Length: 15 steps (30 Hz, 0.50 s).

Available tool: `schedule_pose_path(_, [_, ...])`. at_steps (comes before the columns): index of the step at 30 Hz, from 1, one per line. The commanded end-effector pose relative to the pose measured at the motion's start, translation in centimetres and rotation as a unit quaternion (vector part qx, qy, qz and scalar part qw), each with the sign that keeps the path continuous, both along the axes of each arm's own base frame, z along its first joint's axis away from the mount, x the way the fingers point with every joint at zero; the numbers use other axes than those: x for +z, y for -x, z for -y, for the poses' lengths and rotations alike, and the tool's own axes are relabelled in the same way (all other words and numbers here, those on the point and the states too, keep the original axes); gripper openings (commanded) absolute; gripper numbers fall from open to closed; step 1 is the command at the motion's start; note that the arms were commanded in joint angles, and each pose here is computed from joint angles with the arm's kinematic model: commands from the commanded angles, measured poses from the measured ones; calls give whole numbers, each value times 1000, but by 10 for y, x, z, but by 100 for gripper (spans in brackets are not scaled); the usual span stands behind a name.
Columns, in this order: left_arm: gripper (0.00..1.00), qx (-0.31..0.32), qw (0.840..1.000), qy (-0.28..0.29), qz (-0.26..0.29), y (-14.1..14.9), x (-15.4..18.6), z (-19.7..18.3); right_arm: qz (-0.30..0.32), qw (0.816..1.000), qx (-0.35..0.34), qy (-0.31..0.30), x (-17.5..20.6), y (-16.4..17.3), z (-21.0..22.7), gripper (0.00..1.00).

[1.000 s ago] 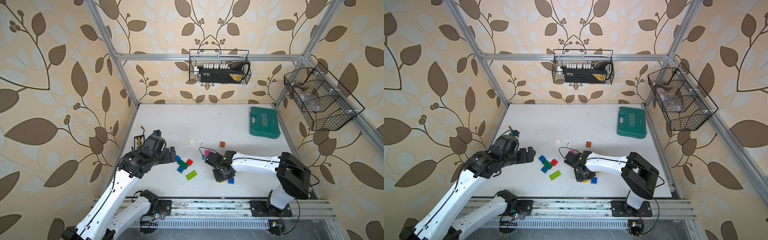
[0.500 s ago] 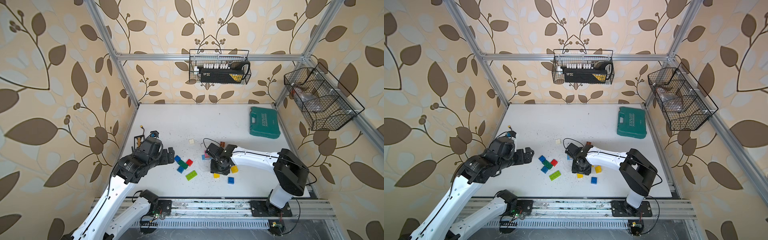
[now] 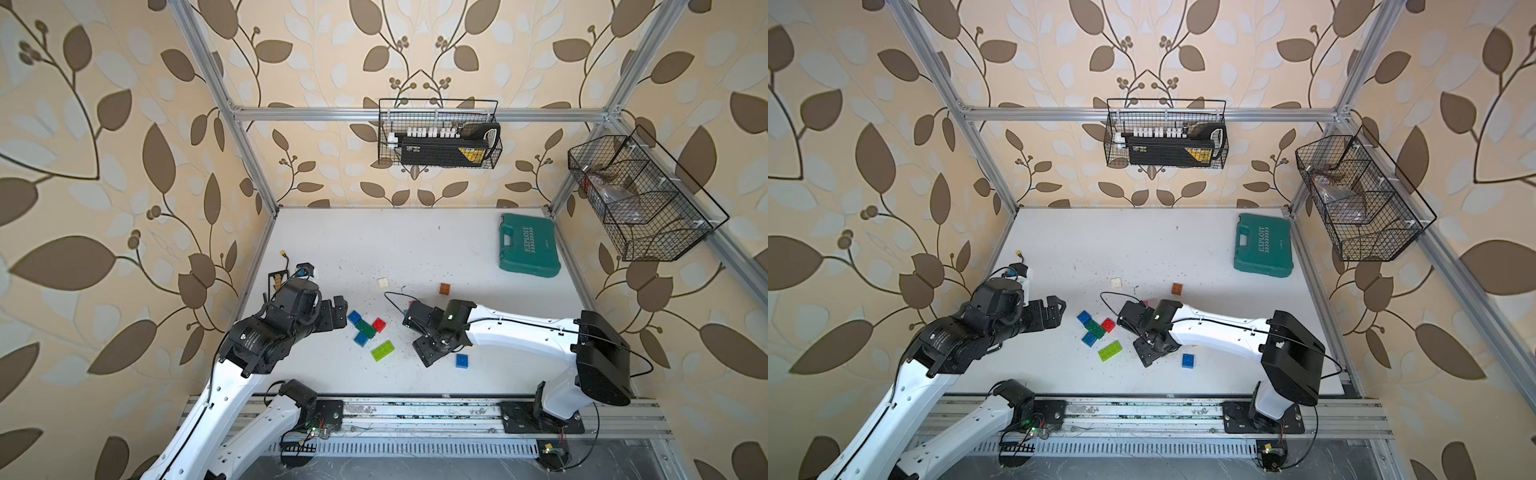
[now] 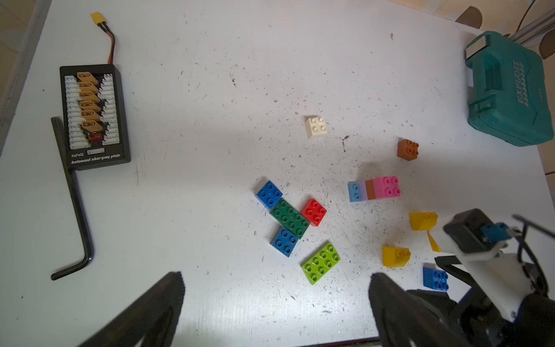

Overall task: Assemble the number 1 with lego
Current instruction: Pick up the lego brick from the center of the board.

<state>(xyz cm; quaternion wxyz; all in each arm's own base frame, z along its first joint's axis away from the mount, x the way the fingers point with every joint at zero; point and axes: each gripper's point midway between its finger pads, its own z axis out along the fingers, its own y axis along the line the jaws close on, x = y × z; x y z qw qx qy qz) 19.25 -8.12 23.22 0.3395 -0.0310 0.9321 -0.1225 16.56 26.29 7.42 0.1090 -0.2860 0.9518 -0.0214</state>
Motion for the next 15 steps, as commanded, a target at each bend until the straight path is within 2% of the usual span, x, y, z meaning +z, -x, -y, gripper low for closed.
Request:
schedule_pose_path(1, [99,16,1000,-10,4,-1,0,-6,40,990,97,91,-7,-4,13,74])
schedule_pose_path(8, [99,19,1000,-19,0,-1,-2,-7,55,986,136,82,-14,-10,-4,72])
schedule_pose_path(15, [99,22,999,-25,-9,-3,-5,-6,59,978,156,122,-31,-18,-4,71])
